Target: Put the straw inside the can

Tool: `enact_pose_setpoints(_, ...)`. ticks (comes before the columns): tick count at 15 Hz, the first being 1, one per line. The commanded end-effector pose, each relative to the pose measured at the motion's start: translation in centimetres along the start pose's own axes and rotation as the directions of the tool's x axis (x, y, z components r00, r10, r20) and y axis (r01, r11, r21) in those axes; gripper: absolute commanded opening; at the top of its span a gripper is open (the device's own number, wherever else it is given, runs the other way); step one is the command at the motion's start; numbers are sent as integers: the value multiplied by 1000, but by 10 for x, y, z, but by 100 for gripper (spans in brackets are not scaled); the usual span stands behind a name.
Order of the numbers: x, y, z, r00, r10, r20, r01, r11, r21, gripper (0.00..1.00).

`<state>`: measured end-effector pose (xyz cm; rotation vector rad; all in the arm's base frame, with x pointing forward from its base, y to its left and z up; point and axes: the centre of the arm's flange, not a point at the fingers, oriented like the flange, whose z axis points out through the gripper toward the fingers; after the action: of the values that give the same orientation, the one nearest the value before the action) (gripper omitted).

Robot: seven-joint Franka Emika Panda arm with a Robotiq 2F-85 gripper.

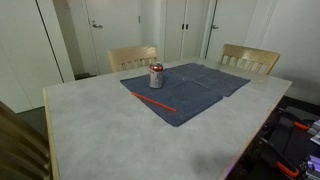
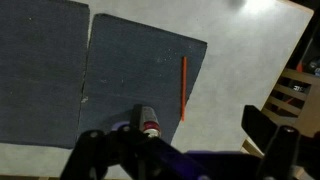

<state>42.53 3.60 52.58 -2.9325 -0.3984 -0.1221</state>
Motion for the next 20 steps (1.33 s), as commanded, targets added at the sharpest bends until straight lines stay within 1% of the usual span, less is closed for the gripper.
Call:
enact_pose_setpoints(1, 0, 0, 0, 1000, 0, 0, 0, 1000, 0, 100)
enact_pose_setpoints(5, 3, 0, -2, 1000, 2, 5, -2, 1000, -1, 100)
enact_pose_setpoints(6, 11, -3, 3, 1000, 7, 30, -6, 1000, -25, 100)
enact_pose_setpoints(11, 29, -22, 11, 998, -18, 68, 23, 996, -82, 100)
enact_pose_setpoints(16, 45, -35, 33, 993, -41, 114, 59, 986, -158, 100)
enact_pose_setpoints(18, 51, -35, 43, 991, -60, 120, 80, 983, -163, 100)
enact_pose_setpoints(20, 57, -35, 56, 989, -49, 137, 74, 981, -180, 100)
